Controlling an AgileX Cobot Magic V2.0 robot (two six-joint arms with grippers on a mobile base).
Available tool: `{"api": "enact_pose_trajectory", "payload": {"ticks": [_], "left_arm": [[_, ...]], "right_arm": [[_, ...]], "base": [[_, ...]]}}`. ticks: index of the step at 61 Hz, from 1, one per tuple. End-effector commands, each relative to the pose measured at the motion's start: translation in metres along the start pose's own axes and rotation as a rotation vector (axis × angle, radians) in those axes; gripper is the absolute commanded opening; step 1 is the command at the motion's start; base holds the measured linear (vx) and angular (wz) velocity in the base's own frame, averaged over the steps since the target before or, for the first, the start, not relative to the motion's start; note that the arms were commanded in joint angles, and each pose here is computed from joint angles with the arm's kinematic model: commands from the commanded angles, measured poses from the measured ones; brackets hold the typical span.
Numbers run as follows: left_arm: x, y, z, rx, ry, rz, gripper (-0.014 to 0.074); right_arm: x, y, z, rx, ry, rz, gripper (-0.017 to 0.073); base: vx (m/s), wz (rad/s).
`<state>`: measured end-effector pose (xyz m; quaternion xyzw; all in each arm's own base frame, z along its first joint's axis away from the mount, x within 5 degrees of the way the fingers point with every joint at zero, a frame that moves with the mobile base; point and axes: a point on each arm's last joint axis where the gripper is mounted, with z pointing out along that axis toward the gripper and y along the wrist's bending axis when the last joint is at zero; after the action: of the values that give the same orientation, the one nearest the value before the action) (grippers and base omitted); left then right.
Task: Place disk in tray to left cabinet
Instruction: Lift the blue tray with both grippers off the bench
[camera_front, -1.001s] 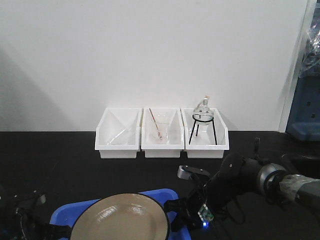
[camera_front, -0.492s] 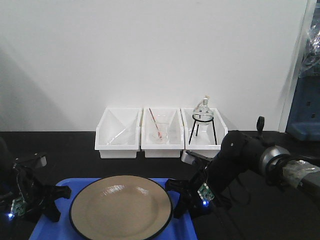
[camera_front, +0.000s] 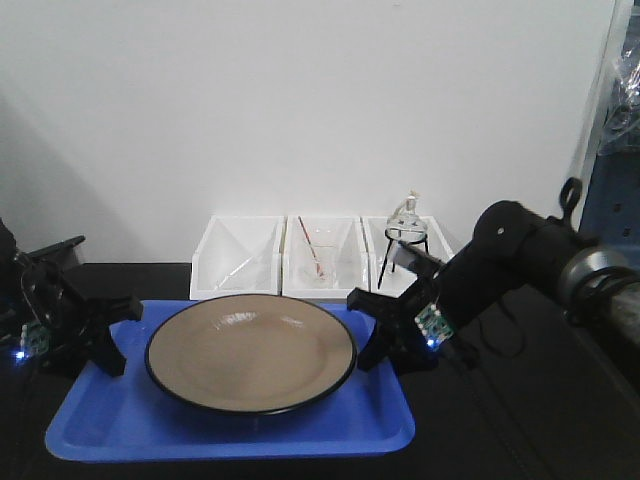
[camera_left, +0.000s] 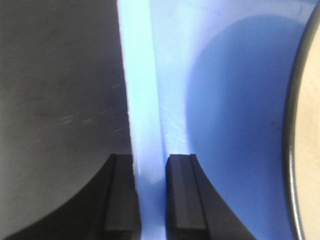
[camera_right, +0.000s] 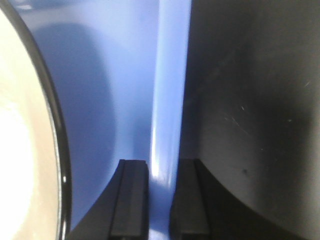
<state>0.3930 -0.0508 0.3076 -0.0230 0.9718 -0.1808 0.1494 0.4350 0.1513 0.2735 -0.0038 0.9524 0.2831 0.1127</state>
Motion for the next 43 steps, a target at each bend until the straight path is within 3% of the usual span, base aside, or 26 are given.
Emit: {"api": "enact_pose_trajectory", "payload": {"ticks": [1, 14, 43], "left_arm": [[0.001, -0.051, -0.042, 0.262, -0.087, -0.037, -0.0006], [-0.003, -0.068, -0.061, 0.397, -0.118, -0.051, -0.0003], [-0.004, -0.075, -0.077, 0.422, -0.12, -0.038, -0.0001]], "right_arm": [[0.004, 0.051, -0.066, -0.262, -0.129, 0.011, 0.0007], [0.009, 0.054, -0.098, -0.272, -0.18, -0.007, 0.0007], [0.016, 0.062, -0.113, -0.297, -0.195, -0.017, 0.0009]], "base": [[0.0, 0.0], [0.0, 0.0], [0.0, 0.0]]}}
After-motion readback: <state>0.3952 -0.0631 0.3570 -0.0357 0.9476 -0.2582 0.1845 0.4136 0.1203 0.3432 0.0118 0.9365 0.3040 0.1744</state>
